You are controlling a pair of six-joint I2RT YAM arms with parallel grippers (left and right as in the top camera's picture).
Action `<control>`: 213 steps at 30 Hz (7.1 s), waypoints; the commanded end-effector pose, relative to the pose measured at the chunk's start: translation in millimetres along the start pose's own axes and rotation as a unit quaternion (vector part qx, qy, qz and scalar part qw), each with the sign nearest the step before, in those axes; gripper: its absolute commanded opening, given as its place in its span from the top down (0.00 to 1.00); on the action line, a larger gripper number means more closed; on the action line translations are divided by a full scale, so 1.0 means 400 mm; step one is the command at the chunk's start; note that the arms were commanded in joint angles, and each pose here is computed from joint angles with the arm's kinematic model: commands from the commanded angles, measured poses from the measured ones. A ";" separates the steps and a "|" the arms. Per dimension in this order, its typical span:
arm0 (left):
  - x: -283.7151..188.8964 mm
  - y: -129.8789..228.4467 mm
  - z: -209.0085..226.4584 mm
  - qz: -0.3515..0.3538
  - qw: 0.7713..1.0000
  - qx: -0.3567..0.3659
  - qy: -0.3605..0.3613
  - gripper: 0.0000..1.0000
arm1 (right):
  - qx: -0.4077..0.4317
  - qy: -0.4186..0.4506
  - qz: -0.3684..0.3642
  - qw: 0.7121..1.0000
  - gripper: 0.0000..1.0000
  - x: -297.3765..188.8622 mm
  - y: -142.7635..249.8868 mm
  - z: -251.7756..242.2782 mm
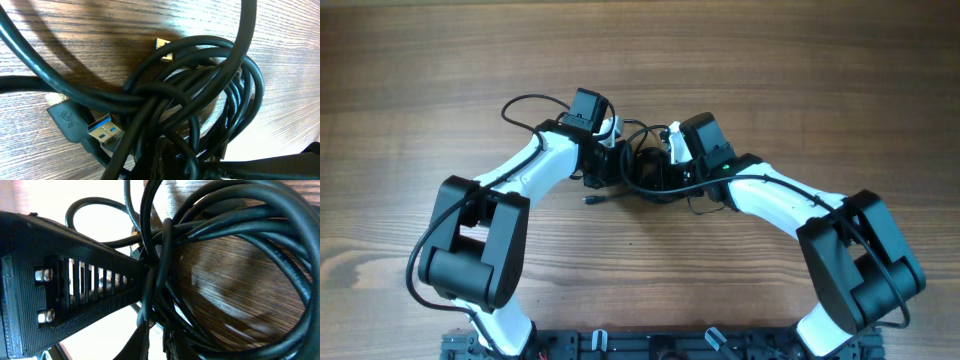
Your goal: Untangle cables
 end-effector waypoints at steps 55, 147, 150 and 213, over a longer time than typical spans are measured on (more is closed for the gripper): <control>-0.052 -0.030 0.021 -0.046 0.996 0.047 -0.059 0.96 | -0.085 0.061 -0.083 0.991 0.61 -0.028 -0.002 0.084; -0.007 -0.041 0.053 -0.041 0.995 0.041 -0.080 0.95 | -0.170 0.095 -0.061 0.979 0.75 0.053 -0.047 0.035; -0.007 -0.041 0.053 -0.040 0.995 0.041 -0.080 0.96 | -0.167 0.084 -0.048 0.981 0.73 0.055 -0.038 0.037; -0.123 -0.117 0.023 -0.128 0.990 0.046 0.039 0.96 | -0.088 -0.015 -0.017 0.996 0.56 -0.055 -0.035 0.099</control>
Point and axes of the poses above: each gripper's point midway between its finger pads, its own x axis out along the fingers, its own z axis along the line the jaws close on, y = z × x, the point moved 8 cm from there along -x, back along the fingers, and after that the axes turned 4 degrees about x, right-handed, at the moved point
